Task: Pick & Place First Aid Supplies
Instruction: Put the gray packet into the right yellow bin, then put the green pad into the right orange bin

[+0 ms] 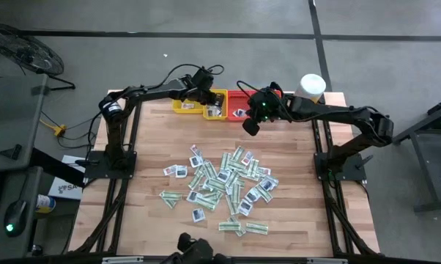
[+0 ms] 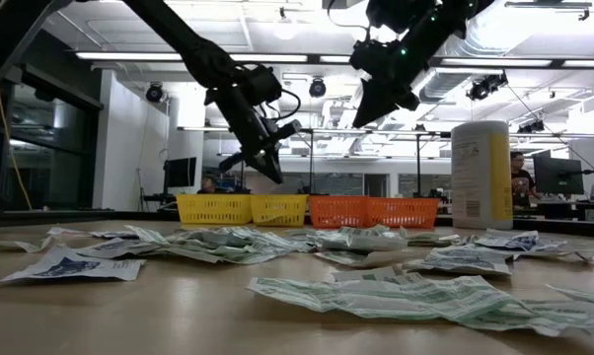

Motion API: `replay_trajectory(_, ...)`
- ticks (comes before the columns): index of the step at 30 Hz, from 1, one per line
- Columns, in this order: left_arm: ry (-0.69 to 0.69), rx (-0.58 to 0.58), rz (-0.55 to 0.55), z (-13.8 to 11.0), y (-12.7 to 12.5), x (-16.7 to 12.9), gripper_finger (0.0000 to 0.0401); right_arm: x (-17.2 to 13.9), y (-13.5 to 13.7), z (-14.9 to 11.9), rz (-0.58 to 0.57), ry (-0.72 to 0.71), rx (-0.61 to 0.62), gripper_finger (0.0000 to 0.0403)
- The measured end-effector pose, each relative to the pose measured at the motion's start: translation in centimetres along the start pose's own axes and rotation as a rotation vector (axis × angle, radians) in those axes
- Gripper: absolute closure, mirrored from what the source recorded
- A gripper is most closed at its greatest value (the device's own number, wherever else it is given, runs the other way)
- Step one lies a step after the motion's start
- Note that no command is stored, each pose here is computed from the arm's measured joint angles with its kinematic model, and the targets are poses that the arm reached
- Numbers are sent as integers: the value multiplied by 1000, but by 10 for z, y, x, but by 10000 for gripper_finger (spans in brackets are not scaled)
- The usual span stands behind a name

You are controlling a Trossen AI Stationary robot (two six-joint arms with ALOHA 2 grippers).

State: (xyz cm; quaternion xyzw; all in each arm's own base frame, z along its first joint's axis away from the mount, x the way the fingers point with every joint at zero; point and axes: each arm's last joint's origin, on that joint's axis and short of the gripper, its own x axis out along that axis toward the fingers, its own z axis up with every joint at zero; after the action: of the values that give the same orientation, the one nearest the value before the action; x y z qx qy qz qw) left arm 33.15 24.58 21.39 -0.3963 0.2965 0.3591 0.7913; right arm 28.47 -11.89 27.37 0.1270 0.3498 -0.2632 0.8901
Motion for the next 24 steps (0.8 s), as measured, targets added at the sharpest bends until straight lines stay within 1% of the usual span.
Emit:
replay_trajectory(3, -23, 11, 8, 1, -1, 0, 401, 1, -4, 1, 14, 4, 10, 391)
replay_trajectory(9, -8, 26, 7, 0, -1, 0, 394, 1, -6, 1, 10, 4, 15, 391)
replay_trajectory(12, -3, 42, -3, 0, -1, 0, 371, 1, -6, 1, 10, 5, 15, 391)
replay_trajectory(19, 8, 52, -14, 0, -1, 0, 298, 1, -5, 0, 32, 14, 14, 391)
replay_trajectory(22, 26, 79, -40, -1, -2, 0, 280, 1, -5, 0, 47, 18, 14, 391)
replay_trajectory(24, 51, 78, -29, -1, -2, -3, 276, 1, -5, 0, 50, 21, 14, 391)
